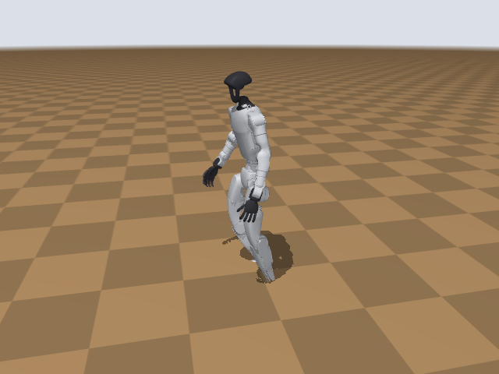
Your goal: Walk
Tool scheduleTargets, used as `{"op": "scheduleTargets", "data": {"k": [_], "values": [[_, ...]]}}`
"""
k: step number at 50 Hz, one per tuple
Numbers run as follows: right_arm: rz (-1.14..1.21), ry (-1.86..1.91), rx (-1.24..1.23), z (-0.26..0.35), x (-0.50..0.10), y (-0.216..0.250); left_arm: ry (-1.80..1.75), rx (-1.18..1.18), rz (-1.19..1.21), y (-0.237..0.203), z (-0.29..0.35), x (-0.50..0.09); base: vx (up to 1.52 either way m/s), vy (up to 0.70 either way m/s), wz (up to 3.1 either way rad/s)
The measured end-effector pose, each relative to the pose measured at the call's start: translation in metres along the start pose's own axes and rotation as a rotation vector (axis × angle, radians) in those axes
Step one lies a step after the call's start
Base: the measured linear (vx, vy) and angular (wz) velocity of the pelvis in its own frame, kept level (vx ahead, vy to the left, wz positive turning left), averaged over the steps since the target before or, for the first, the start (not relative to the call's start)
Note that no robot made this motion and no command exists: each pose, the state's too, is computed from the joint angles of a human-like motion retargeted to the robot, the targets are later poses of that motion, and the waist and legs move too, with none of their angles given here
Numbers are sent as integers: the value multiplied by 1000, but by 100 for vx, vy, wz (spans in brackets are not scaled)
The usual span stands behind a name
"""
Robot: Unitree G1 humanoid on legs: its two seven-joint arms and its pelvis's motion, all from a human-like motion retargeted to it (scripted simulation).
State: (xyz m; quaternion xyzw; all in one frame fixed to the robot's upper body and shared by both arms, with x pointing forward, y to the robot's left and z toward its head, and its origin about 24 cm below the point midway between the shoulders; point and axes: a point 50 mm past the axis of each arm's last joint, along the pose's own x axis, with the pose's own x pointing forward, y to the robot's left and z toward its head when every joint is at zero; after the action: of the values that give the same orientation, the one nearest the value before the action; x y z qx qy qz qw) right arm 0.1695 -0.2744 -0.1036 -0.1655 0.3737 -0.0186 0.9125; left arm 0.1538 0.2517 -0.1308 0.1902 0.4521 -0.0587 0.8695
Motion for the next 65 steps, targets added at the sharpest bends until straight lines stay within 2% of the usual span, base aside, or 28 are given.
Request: {"op": "scheduleTargets", "data": {"k": [16, 23, 33, 43, 48, 55, 59, 65], "values": [[16, -69, -11, 13, 2, 4, -12, 58, 14, 8, 7, 2, 0, 0, 0], [13, -203, -75, 45, 3, -6, -56, 121, 7, 9, 13, 1, 0, 0, 0], [93, -376, -238, 95, 0, -13, -271, 249, 13, 16, 59, -2, 0, -5, -12], [243, -508, -418, 157, -2, -17, -607, 374, -1, 18, 138, -20, 4, -1, -40], [345, -649, -475, 208, -22, -23, -808, 432, -33, 20, 181, -44, 15, 5, -36], [538, -925, -575, 275, -80, -15, -1060, 514, -109, 25, 223, -89, 22, 10, -15], [660, -1029, -631, 290, -110, -3, -1154, 562, -165, 26, 235, -110, 28, 13, -2], [822, -1057, -634, 275, -133, 12, -1240, 596, -206, 28, 246, -132, 29, 14, 33]]}}
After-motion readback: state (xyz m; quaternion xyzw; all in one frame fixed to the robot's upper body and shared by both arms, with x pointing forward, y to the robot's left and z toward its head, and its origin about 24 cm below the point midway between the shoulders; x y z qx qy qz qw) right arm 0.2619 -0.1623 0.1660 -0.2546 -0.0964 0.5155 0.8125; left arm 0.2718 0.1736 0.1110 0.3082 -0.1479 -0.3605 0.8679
